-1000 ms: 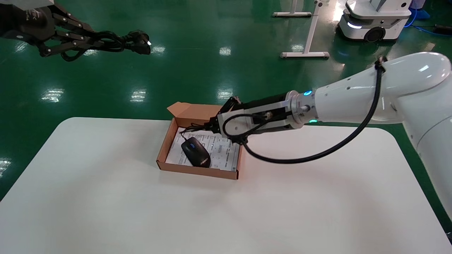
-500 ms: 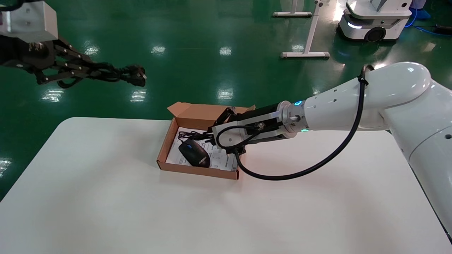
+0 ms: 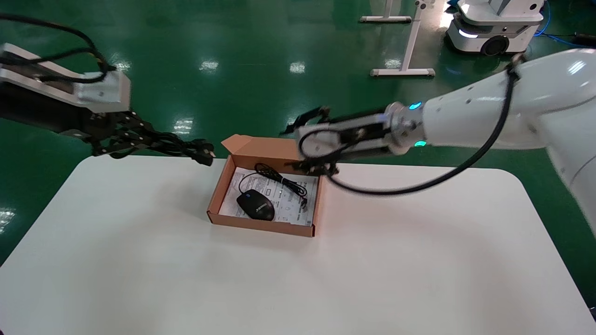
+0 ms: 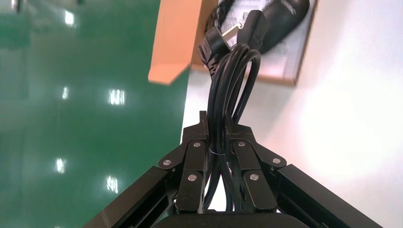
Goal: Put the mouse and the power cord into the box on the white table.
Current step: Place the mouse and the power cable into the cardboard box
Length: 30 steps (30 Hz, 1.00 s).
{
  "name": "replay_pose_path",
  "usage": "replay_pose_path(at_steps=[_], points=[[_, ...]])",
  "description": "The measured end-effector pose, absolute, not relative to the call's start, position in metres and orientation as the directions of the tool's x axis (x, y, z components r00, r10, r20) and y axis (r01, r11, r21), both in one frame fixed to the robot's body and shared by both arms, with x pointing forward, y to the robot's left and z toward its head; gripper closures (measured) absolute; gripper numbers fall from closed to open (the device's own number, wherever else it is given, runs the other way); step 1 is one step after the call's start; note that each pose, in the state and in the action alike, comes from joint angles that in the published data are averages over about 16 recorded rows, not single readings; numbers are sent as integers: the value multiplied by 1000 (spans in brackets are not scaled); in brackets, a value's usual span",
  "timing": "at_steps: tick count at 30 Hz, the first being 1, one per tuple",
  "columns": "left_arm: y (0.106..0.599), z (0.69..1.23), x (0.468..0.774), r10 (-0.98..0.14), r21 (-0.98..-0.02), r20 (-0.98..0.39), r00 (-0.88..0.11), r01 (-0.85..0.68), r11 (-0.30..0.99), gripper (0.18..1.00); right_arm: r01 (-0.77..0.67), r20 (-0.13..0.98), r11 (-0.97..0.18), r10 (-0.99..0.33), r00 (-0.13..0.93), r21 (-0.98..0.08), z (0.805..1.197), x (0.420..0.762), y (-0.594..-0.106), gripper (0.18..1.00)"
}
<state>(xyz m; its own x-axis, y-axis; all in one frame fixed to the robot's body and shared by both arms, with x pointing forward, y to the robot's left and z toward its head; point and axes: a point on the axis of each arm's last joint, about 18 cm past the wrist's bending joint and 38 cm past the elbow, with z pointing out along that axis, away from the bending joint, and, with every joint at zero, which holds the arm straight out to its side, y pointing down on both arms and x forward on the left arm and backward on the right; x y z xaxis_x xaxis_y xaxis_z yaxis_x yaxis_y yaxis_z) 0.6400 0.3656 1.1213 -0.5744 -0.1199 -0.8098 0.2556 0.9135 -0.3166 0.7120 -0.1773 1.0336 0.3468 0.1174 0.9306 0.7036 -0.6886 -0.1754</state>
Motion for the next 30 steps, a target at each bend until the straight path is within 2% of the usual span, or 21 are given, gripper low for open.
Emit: replay_pose_path(at_steps=[7,14,21,30], points=[[316,1093,686,-128,-325,-821,-556,272,906,952,629,946,-750,13,325,-206,1071,704,-254,546],[267,1061,721,-151,-348,-826,-543,280,895,952,557,946,-799,-42,323,-225,1078,688,-324,388],[238,1040,734,-143,-351,-823,-550,293,889,952,514,941,-825,-59,334,-234,1071,680,-358,271],[222,1026,733,-113,-352,-804,-583,313,882,952,500,934,-830,-70,350,-249,1063,677,-368,199]])
